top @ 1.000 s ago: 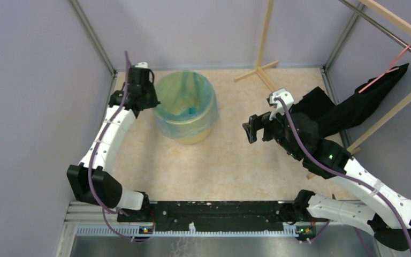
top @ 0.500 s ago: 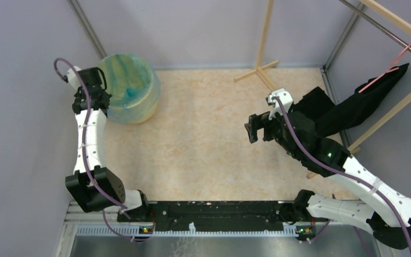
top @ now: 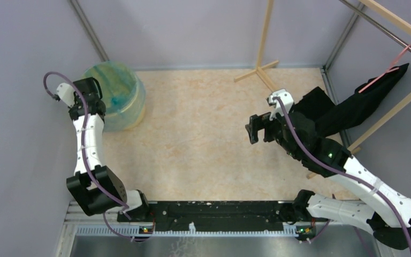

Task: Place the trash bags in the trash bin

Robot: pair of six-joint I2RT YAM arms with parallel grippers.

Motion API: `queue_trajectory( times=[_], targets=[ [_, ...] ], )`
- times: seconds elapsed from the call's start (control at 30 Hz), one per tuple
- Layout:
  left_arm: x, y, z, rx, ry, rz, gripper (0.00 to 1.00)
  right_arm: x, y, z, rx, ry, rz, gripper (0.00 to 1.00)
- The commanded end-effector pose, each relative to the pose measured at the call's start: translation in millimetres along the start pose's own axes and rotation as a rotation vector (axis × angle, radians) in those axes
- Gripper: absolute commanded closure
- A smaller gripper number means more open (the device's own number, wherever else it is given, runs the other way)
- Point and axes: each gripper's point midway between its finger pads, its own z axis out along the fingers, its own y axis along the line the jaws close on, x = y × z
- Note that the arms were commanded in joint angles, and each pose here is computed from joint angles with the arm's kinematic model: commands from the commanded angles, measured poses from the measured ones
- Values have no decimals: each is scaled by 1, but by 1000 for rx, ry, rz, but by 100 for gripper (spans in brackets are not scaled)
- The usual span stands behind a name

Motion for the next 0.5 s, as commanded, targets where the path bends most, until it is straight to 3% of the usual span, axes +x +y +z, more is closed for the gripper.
queue_trajectory(
  times=[0.0,0.03,0.1,0.2,0.27,0.37,0.47],
  targets=[
    [-28,-12,-15,69,-96,-111,77,-28,4,-13,-30,-71,50,1],
    [-29,-12,-17,77,-97,-116,62,-30,5,-14,-38,-75,55,1],
    [-35,-15,-24,106,-110,-116,42,-40,7,-19,-60,-95,65,1],
    [-48,-20,-39,160,-144,-121,20,-58,7,-30,-77,-140,74,1],
    [-59,-23,-53,199,-162,-130,10,-70,4,-38,-77,-171,71,1],
    [-79,-37,-87,331,-189,-130,3,-91,-3,-53,-76,-225,72,1],
    [-98,-89,-155,727,-239,-5,2,-113,-5,-73,-106,-287,63,1]
  ],
)
